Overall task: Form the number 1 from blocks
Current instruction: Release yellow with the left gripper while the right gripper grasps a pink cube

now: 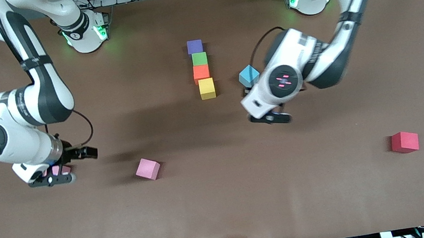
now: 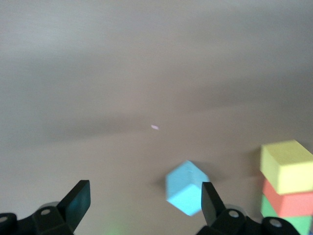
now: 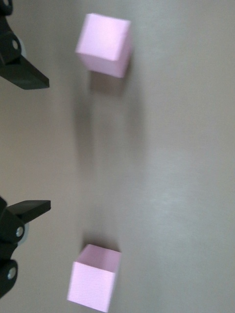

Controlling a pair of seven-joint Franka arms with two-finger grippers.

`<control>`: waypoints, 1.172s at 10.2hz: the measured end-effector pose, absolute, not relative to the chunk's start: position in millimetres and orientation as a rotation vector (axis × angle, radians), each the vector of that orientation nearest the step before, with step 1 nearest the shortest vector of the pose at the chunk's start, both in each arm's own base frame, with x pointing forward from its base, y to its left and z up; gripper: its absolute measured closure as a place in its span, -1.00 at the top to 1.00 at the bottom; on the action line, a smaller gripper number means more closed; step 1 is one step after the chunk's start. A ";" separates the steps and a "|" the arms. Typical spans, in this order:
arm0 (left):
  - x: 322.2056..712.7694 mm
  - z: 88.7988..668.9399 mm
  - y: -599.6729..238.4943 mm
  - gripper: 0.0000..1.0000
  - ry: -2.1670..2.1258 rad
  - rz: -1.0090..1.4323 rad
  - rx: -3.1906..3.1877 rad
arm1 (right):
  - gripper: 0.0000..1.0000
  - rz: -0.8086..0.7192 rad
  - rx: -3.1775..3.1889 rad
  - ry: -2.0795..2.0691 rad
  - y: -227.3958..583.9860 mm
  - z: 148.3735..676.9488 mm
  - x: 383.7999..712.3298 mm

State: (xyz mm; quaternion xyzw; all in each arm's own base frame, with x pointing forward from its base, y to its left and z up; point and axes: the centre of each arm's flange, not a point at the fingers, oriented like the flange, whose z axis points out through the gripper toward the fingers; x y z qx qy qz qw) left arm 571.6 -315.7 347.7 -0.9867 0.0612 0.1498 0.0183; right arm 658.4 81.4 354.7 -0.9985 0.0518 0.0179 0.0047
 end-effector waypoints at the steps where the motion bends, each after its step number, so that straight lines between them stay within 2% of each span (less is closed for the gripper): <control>1: 588.5 352.0 -280.8 1.00 0.052 0.446 -3.056 | 1.00 0.035 -3.133 0.228 92.3 347.0 675.4; 4: 615.9 377.6 -203.7 1.00 -0.324 0.360 -2.997 | 1.00 0.005 -3.145 0.402 142.7 292.6 703.3; 7: 624.8 401.7 -163.8 1.00 -0.440 0.276 -2.957 | 1.00 -0.059 -3.123 0.553 195.4 243.8 706.9; 9: 632.7 423.5 -125.7 1.00 -0.431 0.208 -2.962 | 1.00 -0.063 -3.080 0.632 221.9 234.8 702.4; 12: 623.5 486.9 -58.8 1.00 -0.127 0.048 -3.019 | 1.00 -0.046 -3.064 0.631 246.4 225.8 694.8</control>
